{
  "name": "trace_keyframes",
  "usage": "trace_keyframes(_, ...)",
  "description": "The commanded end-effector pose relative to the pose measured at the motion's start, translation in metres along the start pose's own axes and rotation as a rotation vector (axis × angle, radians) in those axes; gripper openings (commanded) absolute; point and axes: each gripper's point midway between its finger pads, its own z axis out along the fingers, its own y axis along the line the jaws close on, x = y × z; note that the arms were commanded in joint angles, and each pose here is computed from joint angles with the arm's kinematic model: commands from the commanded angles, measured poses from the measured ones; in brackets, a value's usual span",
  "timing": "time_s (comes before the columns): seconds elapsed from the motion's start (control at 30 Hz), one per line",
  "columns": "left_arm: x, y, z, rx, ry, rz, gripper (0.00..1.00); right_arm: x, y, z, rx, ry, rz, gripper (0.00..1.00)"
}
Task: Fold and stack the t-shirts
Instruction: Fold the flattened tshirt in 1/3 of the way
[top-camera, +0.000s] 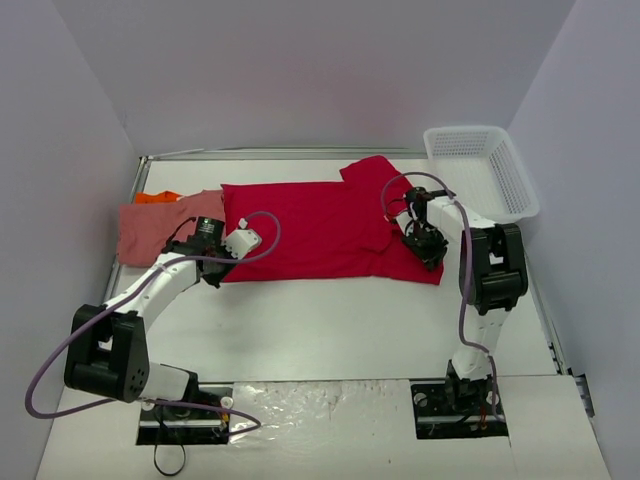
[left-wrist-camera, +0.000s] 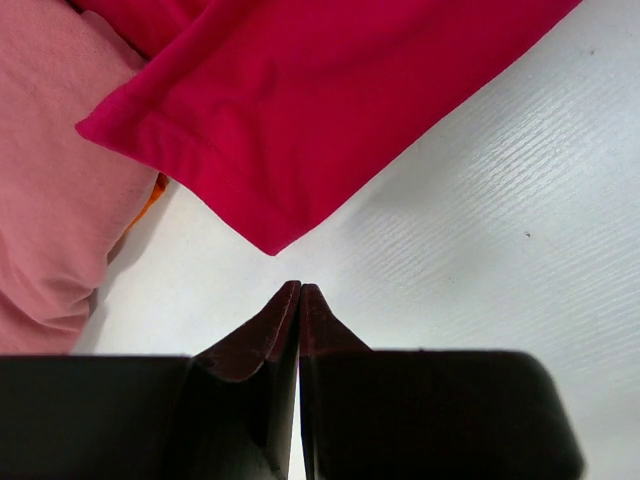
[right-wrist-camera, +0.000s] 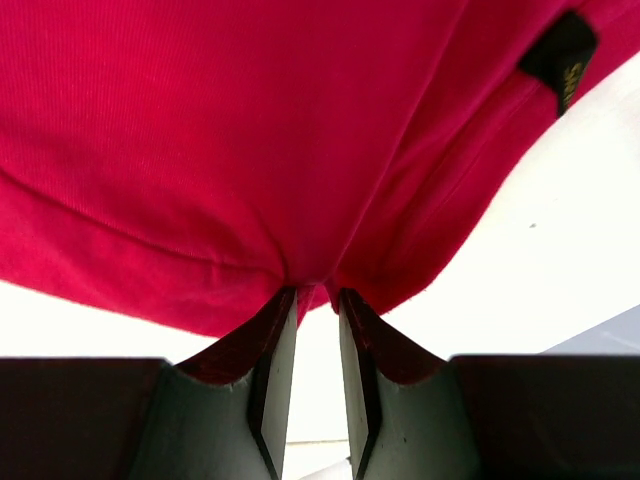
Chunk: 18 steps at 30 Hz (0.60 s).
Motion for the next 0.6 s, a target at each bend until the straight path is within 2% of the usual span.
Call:
trace_keyframes(0.0,-0.014,0.006,-0.009,-0.004,-0.034,-0.034,0.02,0.023,0.004,-0.017,-0.016,0.033,-0.018,0.21)
trace_keyframes(0.17,-0.016,0.008,-0.01,-0.016,-0.045,-0.047,0.02,0.022,-0.001,-0.025,0.0,0.007,0.002,0.2)
trace_keyframes(0.43,-0.018,0.008,-0.008,-0.018,-0.047,-0.061,0.02,-0.007,-0.024,-0.06,0.059,-0.134,0.088,0.22)
trace_keyframes(0.57,-0.016,0.008,-0.007,-0.019,-0.045,-0.07,0.02,0.004,-0.018,-0.061,0.035,-0.112,0.063,0.21)
